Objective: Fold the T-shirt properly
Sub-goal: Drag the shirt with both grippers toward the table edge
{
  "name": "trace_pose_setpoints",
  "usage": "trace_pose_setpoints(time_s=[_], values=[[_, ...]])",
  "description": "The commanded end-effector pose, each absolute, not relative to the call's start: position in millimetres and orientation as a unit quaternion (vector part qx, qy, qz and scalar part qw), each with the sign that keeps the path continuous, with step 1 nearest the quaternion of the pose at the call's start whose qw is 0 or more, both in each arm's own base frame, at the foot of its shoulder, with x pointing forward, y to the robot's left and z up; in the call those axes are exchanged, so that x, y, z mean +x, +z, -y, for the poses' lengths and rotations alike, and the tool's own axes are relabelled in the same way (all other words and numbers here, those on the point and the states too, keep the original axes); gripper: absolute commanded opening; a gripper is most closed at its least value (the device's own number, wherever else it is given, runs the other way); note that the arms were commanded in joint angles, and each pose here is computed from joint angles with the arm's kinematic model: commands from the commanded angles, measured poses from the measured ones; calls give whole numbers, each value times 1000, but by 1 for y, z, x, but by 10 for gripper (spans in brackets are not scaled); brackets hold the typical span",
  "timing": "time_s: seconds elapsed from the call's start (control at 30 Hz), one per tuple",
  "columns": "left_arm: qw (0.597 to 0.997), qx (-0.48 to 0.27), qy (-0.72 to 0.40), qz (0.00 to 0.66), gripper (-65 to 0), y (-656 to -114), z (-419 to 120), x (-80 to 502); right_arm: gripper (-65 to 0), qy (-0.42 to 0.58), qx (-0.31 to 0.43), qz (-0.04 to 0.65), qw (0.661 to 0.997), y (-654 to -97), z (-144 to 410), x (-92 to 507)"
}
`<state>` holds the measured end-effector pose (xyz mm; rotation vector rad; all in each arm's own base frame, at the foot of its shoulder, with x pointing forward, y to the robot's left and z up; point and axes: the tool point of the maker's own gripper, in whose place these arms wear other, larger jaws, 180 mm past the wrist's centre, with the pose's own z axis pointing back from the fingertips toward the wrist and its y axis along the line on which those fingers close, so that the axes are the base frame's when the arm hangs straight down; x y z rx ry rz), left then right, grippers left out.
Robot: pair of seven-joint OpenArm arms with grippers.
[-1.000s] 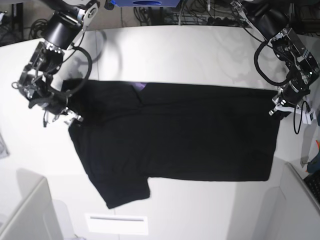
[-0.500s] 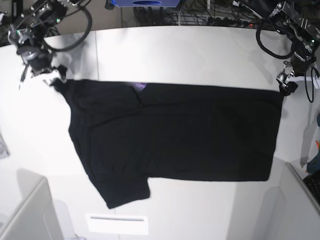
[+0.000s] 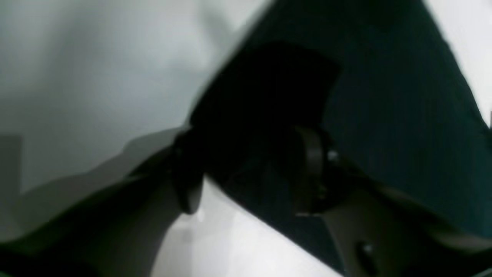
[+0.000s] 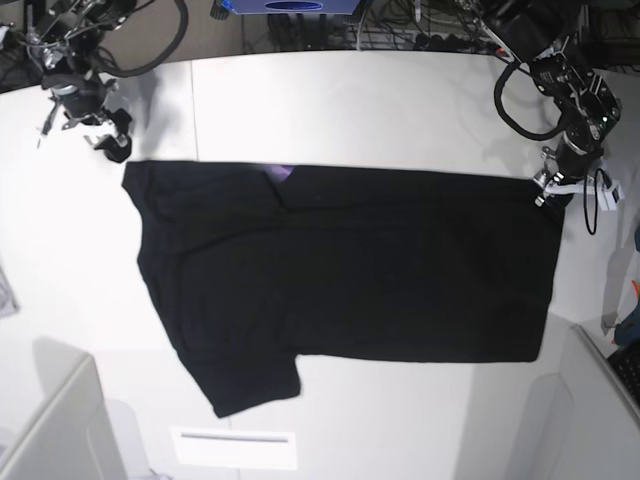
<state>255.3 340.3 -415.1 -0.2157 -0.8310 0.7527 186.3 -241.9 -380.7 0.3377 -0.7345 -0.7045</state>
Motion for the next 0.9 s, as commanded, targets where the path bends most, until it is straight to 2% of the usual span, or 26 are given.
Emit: trace_pose_setpoints(time_s=[0.0, 0.27, 0.43, 0.53, 0.57, 0.63, 0.73, 0.77, 0.87], values=[[837, -96, 353, 407, -367, -407, -349, 259, -401, -333, 161, 370, 852, -371, 246, 192], [836, -100, 355, 407, -369, -408, -348, 261, -401, -341, 169, 369, 848, -375, 245, 198], [836, -100, 354, 407, -370, -408, -348, 261, -387, -426, 199, 315, 825, -411, 242, 198], [837, -98, 354, 405, -372, -409, -349, 259, -350, -452, 245, 297, 805, -426, 230, 204], [837, -98, 354, 405, -383, -409, -349, 259, -348, -462, 255, 294, 797, -430, 228, 206], [839, -99, 353, 403, -451, -409, -347, 259, -344, -495, 259, 280, 781, -438, 228, 207], [838, -99, 352, 404, -629, -409, -347, 260, -341, -514, 266, 264, 772, -446, 225, 208], [839, -99, 352, 403, -650, -409, -347, 260, -341, -514, 268, 265, 771, -446, 224, 211], [838, -99, 353, 404, -650, -409, -348, 259, -348, -513, 269, 268, 770, -445, 224, 215]])
